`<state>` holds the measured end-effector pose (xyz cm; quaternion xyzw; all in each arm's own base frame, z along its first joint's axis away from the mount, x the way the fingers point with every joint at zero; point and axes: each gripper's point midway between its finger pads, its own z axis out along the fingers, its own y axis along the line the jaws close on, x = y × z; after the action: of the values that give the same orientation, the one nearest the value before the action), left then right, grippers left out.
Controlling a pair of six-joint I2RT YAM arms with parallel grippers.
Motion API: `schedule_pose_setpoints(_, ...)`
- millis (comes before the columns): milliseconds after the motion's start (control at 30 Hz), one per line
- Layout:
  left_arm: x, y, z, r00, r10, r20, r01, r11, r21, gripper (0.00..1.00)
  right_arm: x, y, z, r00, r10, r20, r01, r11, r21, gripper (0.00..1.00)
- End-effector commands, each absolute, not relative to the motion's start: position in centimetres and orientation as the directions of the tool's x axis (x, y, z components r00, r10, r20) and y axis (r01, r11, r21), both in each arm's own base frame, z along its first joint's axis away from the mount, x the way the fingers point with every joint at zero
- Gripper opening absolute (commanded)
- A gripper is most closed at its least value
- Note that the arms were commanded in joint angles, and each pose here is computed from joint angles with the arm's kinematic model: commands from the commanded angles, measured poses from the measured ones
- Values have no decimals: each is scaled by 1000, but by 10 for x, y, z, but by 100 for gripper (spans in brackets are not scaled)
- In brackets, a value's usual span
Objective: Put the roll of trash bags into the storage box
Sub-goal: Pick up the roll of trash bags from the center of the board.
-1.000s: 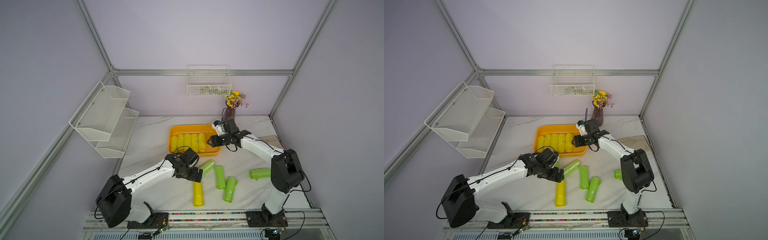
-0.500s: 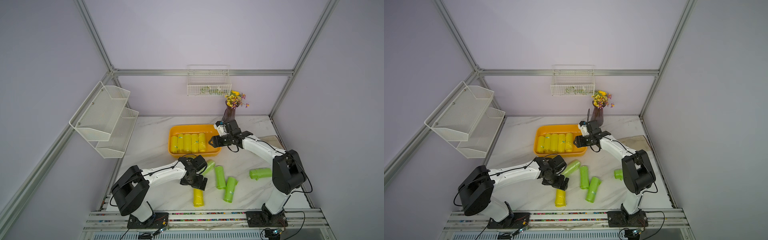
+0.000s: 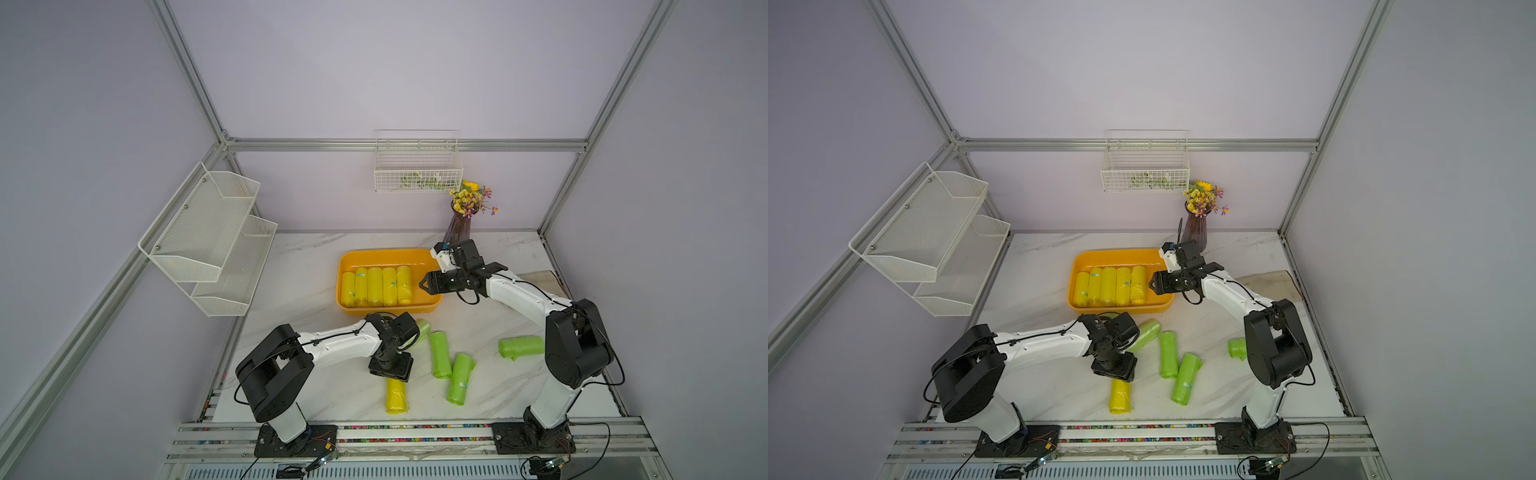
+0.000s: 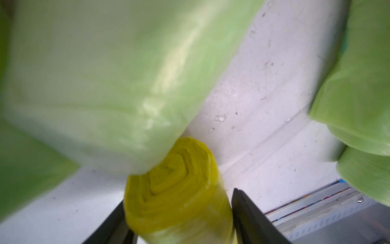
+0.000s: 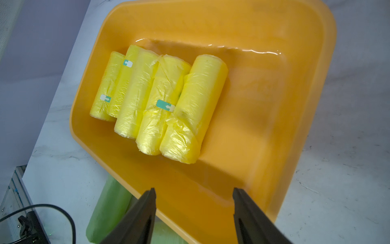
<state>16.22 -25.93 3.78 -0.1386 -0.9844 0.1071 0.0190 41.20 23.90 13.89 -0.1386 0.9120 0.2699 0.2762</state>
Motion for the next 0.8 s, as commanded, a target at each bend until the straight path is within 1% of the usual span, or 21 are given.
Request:
schedule_pose_setpoints(0,162,-268,43,-963,270,12,259,937,-235,61,414,236,144,-797,-92,-597,-406,813,417,63)
schedule_pose_setpoints(200,163,-269,41,-962,271,16,260,938,-230,44,413,232,143,-800,-87,-594,-400,815,419,63)
schedule_pose_setpoints(367,162,-271,47,-957,290,5,279,928,-246,36,413,227,144,-800,-79,-595,-392,819,418,63)
schedule_pose_setpoints(467,163,-275,57,-946,323,-14,315,911,-267,33,413,224,145,-799,-74,-597,-388,822,417,63)
schedule_pose_setpoints(567,168,-279,75,-925,375,-55,375,886,-273,33,414,219,147,-796,-65,-602,-382,825,416,63)
schedule_pose_setpoints(667,180,-283,98,-894,431,-124,448,860,-245,33,416,215,150,-793,-55,-606,-374,830,413,63)
schedule_pose_setpoints(767,204,-283,127,-866,453,-212,490,853,-178,32,417,211,153,-790,-44,-611,-366,833,414,63)
